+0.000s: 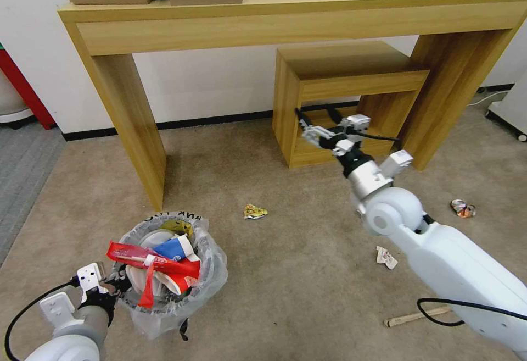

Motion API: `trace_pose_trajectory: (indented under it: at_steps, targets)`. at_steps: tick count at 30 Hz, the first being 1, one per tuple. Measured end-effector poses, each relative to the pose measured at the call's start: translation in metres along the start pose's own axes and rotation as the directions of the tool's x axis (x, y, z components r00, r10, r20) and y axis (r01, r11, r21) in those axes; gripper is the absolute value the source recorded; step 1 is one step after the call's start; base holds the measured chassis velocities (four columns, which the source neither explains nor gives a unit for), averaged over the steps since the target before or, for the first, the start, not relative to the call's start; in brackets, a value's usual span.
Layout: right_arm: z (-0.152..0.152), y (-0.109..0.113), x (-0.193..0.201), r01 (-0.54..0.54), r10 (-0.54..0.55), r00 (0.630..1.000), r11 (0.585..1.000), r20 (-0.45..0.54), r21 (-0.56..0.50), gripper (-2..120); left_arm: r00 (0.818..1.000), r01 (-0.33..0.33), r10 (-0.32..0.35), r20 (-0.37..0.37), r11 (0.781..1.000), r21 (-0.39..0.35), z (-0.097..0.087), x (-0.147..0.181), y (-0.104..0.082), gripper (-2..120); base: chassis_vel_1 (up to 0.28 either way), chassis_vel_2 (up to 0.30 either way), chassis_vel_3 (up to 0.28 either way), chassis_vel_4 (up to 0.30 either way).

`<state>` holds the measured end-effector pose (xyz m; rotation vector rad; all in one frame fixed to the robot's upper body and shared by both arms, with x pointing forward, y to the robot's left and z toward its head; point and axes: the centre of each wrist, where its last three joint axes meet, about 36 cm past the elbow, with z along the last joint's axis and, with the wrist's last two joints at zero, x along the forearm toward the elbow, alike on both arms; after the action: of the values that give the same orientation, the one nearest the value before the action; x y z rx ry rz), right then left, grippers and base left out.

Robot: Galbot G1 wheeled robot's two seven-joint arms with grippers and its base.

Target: Pick up the trash bin and place the garbage on the floor into it.

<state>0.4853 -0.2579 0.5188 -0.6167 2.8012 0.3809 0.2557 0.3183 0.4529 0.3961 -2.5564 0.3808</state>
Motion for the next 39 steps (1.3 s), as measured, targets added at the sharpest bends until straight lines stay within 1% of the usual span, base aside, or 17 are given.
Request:
trace_pose_trajectory:
  at_steps: [1, 3, 4, 5, 7, 8, 9, 12, 14, 18, 20, 21, 23, 27, 32, 39]
  targets:
    - [0.000, 0.000, 0.000, 0.000, 0.000, 1.000, 1.000, 0.000, 0.000, 100, 1.000, 0.000, 0.000, 0.000, 1.000, 0.000, 0.000, 0.000, 0.000, 1, 0.000, 0.000, 0.000, 0.000]
    - [-0.001, -0.013, 0.012, -0.093, 0.093, 0.996, 0.996, -0.004, 0.005, 100, 1.000, -0.001, 0.001, 0.012, 1.000, -0.005, 0.000, 0.000, 0.000, 1, 0.000, 0.000, 0.000, 0.000]
    - [0.000, -0.017, 0.017, -0.123, 0.123, 0.992, 0.992, -0.008, 0.007, 100, 1.000, -0.002, 0.002, 0.015, 1.000, -0.004, -0.001, 0.000, 0.000, 1, 0.000, 0.000, 0.000, 0.000]
    - [0.000, -0.017, 0.017, -0.123, 0.123, 0.992, 0.992, -0.008, 0.007, 100, 1.000, -0.002, 0.002, 0.015, 1.000, -0.004, -0.001, 0.000, 0.000, 1, 0.000, 0.000, 0.000, 0.000]
    - [0.002, -0.029, 0.031, -0.206, 0.206, 0.978, 0.978, -0.006, 0.012, 100, 1.000, -0.008, 0.008, 0.019, 1.000, -0.001, -0.001, -0.001, -0.001, 1, 0.000, 0.000, 0.000, 0.000]
    - [0.001, -0.033, 0.035, -0.230, 0.230, 0.973, 0.973, -0.001, 0.016, 100, 1.000, -0.009, 0.009, 0.020, 1.000, 0.000, -0.001, -0.001, -0.002, 1, 0.000, 0.000, 0.000, 0.000]
    - [0.001, -0.033, 0.035, -0.230, 0.230, 0.973, 0.973, -0.001, 0.016, 100, 1.000, -0.009, 0.009, 0.020, 1.000, 0.000, -0.001, -0.001, -0.002, 1, 0.000, 0.000, 0.000, 0.000]
    - [-0.002, -0.044, 0.051, -0.307, 0.306, 0.952, 0.951, 0.022, 0.040, 100, 1.000, -0.010, 0.010, 0.021, 1.000, 0.003, -0.001, -0.002, -0.002, 1, 0.000, 0.000, 0.000, 0.000]
    - [-0.002, -0.046, 0.054, -0.318, 0.317, 0.948, 0.947, 0.027, 0.048, 100, 1.000, -0.010, 0.010, 0.021, 1.000, 0.004, -0.001, -0.002, -0.002, 1, 0.000, 0.000, 0.000, 0.000]
    - [-0.001, -0.053, 0.070, -0.360, 0.359, 0.933, 0.928, 0.028, 0.098, 100, 1.000, -0.013, 0.013, 0.021, 1.000, 0.006, -0.001, -0.001, -0.003, 1, 0.000, 0.000, 0.000, 0.000]
    - [0.005, -0.052, 0.078, -0.383, 0.385, 0.923, 0.915, 0.012, 0.128, 100, 1.000, -0.016, 0.016, 0.022, 1.000, 0.007, -0.001, -0.001, -0.004, 1, 0.000, 0.000, 0.000, 0.000]
    - [0.005, -0.052, 0.078, -0.383, 0.385, 0.923, 0.915, 0.012, 0.128, 100, 1.000, -0.016, 0.016, 0.022, 1.000, 0.007, -0.001, -0.001, -0.004, 1, 0.000, 0.000, 0.000, 0.000]
    - [0.014, -0.049, 0.087, -0.401, 0.408, 0.913, 0.901, -0.011, 0.168, 100, 1.000, -0.018, 0.018, 0.023, 1.000, 0.009, -0.001, 0.000, -0.005, 1, 0.000, 0.000, 0.000, 0.000]
    - [0.027, -0.045, 0.097, -0.419, 0.434, 0.900, 0.885, -0.033, 0.203, 100, 1.000, -0.020, 0.020, 0.020, 1.000, 0.005, 0.001, 0.001, -0.005, 1, 0.000, 0.000, 0.000, 0.000]
    - [0.039, -0.044, 0.105, -0.409, 0.428, 0.904, 0.878, -0.026, 0.247, 100, 1.000, -0.019, 0.019, 0.013, 1.000, -0.001, 0.003, 0.003, -0.004, 1, 0.000, 0.000, 0.000, 0.000]
    - [0.050, -0.042, 0.112, -0.403, 0.421, 0.907, 0.882, -0.021, 0.245, 100, 1.000, -0.012, 0.012, 0.012, 1.000, -0.015, 0.003, 0.004, 0.000, 1, 0.000, 0.000, 0.000, 0.000]
